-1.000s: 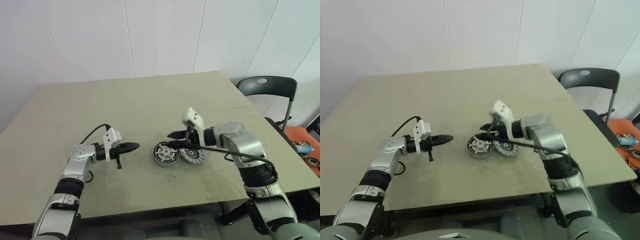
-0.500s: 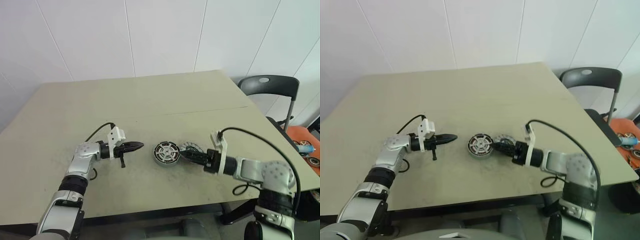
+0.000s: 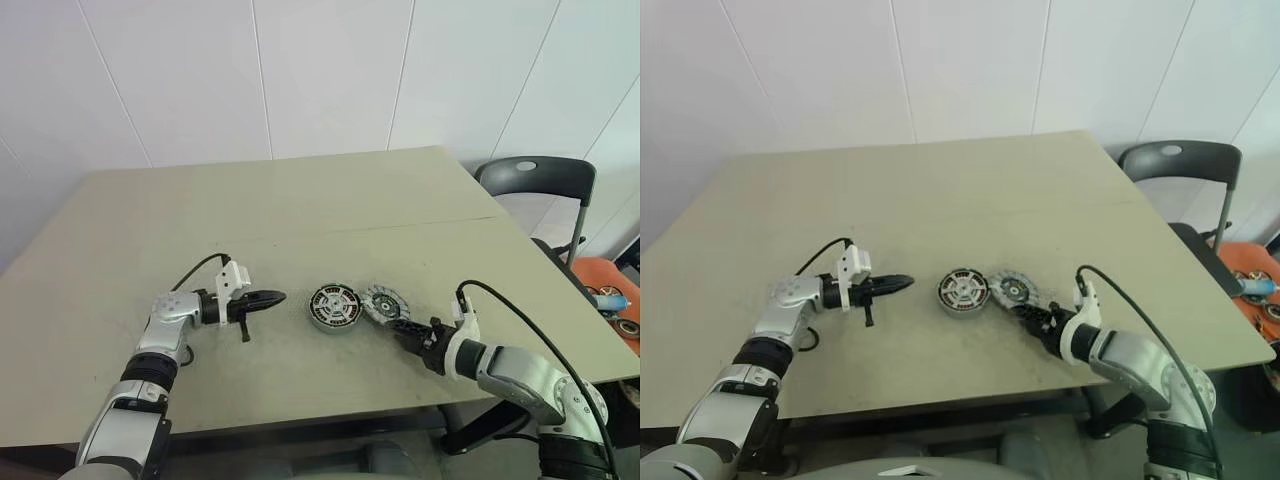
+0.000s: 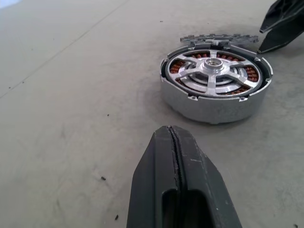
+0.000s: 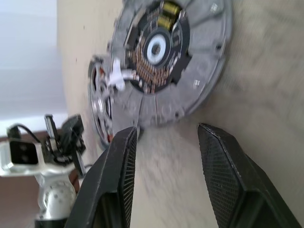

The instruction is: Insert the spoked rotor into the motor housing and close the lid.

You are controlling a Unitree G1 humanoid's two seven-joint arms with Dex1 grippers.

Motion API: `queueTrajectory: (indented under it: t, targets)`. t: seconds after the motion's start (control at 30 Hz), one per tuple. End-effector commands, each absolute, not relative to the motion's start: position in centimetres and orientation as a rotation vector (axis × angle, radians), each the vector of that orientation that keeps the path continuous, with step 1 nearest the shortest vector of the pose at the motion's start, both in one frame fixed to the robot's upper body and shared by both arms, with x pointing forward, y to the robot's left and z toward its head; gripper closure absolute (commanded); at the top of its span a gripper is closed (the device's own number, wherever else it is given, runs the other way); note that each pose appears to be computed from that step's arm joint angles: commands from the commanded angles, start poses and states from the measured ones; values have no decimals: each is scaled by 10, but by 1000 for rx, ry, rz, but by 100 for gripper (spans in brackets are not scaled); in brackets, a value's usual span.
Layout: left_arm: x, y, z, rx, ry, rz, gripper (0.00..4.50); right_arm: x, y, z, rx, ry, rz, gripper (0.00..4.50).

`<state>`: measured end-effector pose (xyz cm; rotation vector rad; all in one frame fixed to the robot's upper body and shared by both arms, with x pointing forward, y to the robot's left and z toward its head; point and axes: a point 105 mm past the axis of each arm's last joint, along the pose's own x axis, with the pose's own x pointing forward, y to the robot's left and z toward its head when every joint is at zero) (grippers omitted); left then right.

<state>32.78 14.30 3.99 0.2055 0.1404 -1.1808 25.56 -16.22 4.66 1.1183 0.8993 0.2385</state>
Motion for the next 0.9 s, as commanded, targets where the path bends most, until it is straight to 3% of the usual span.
queueTrajectory:
  t: [0.03,0.13,0.23,0.4,0.6,0.9]
  targets:
    - [336,141,51,235,92,-1178,450,269,-157,64,1137,833,264,238]
    - [337,139,50,232,92,-1177,450,278,-150,63,1160,838,252,238]
    - [338,138,51,229,84,-1176,450,292,-147,60,1178,812,194,293]
    - [341,141,51,235,81,-1161,450,296,-144,58,1144,793,193,447]
    - [343,142,51,240,79,-1151,450,301,-141,72,807,724,331,450]
    - [344,139,55,240,63,-1152,450,303,-124,75,-52,520,517,450]
